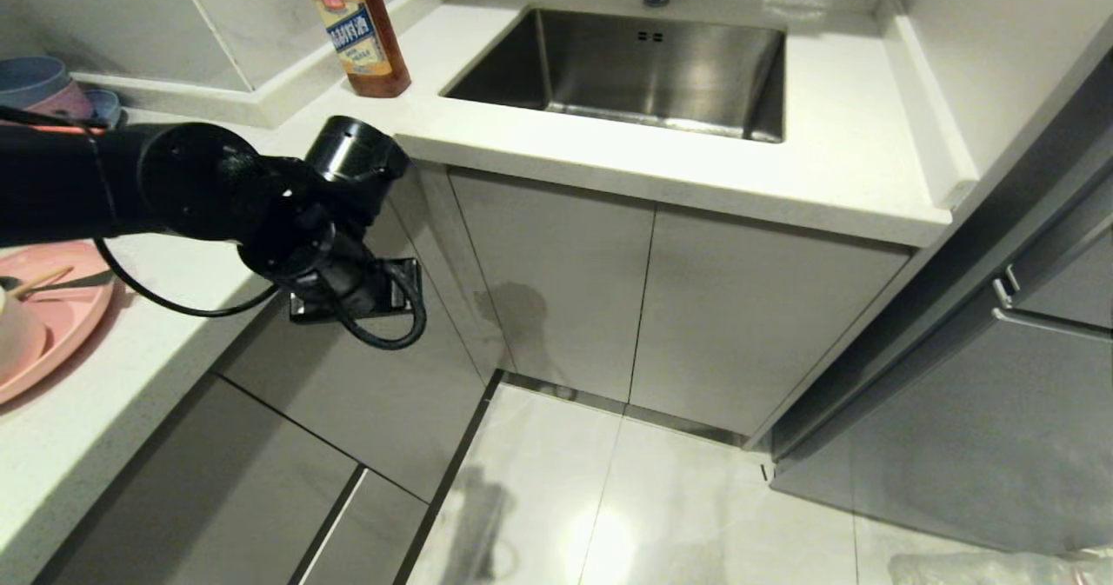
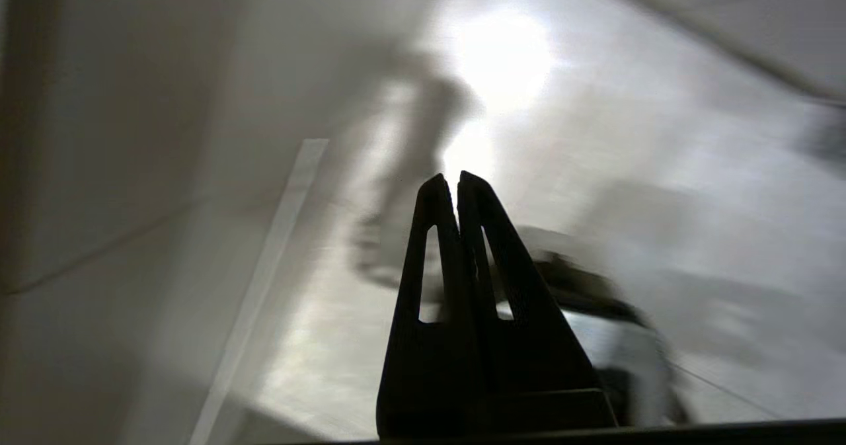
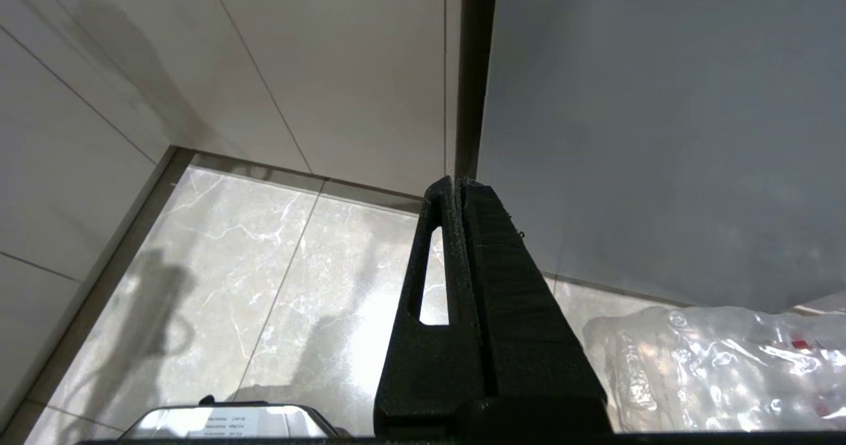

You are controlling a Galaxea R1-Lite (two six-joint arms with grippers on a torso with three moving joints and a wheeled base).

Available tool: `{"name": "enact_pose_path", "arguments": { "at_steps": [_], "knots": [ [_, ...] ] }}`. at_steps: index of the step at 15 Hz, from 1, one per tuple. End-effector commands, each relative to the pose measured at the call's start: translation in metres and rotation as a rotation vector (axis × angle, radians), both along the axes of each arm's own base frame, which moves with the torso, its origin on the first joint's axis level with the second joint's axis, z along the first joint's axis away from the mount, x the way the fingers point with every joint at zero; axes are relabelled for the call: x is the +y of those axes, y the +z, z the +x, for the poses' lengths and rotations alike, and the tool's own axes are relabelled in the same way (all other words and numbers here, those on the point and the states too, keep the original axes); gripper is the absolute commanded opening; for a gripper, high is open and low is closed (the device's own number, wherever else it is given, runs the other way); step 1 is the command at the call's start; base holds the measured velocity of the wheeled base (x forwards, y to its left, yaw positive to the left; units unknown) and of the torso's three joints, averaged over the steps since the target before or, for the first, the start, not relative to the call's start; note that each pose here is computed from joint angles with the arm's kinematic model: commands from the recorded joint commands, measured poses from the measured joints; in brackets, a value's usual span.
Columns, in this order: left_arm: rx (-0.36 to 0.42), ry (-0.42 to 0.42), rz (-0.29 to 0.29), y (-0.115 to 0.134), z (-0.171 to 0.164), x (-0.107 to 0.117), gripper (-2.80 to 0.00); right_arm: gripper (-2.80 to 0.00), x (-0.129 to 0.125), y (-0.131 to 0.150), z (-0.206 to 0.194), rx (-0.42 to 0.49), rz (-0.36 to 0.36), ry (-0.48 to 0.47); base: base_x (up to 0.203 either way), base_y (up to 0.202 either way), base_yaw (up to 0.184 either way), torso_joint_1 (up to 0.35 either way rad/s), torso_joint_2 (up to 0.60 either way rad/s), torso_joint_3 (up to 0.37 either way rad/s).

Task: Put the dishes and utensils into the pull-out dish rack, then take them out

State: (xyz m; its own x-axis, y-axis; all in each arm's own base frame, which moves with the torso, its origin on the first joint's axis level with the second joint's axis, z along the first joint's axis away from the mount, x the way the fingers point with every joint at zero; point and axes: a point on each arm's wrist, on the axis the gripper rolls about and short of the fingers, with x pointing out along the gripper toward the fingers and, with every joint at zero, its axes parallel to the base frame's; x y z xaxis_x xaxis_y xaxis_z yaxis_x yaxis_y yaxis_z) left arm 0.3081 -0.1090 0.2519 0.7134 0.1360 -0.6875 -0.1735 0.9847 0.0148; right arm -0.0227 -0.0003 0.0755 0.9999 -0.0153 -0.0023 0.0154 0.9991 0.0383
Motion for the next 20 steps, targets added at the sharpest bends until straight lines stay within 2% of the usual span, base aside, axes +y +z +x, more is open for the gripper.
{"name": "enact_pose_path", "arguments": {
  "at_steps": [1,3,5,8,11,13,15,18,20],
  "knots": [
    [-0.054,-0.101,-0.141,0.031,-0.023,0.008,-2.80,-2.80,0.000,0.000,0.000,0.001,0.000,0.000,0.000,0.000,0.000,0.000,0.00,0.000],
    [-0.101,-0.211,-0.278,0.057,-0.046,0.019,-2.80,-2.80,0.000,-0.001,0.000,0.002,0.000,0.000,0.000,0.000,0.000,0.000,0.00,0.000],
    [-0.164,-0.286,-0.371,0.081,-0.073,0.033,-2.80,-2.80,0.000,-0.001,0.000,0.002,0.000,0.000,0.000,0.000,0.000,0.000,0.00,0.000],
    [-0.286,-0.299,-0.427,0.108,-0.126,0.056,-2.80,-2.80,0.000,-0.001,0.000,0.002,0.000,0.000,0.000,0.000,0.000,0.000,0.00,0.000],
    [-0.444,-0.224,-0.454,0.127,-0.189,0.085,-2.80,-2.80,0.000,-0.001,0.000,0.002,0.000,0.000,0.000,0.000,0.000,0.000,0.00,0.000],
    [-0.574,-0.139,-0.430,0.133,-0.236,0.101,-2.80,-2.80,0.000,-0.001,0.000,0.003,0.000,0.000,0.000,0.000,0.000,0.000,0.00,0.000],
    [-0.684,-0.106,-0.370,0.127,-0.288,0.107,-2.80,-2.80,0.000,-0.001,0.000,0.002,0.000,0.000,0.000,0.000,0.000,0.000,0.00,0.000],
    [-0.794,-0.111,-0.245,0.085,-0.357,0.105,-2.80,-2.80,0.000,-0.001,0.000,0.002,0.000,0.000,0.000,0.000,0.000,0.000,0.00,0.000],
    [-0.813,-0.131,-0.163,0.040,-0.380,0.103,-2.80,-2.80,0.000,-0.001,0.000,0.002,0.000,-0.002,0.000,0.000,0.000,0.000,0.00,0.000]
  ]
}}
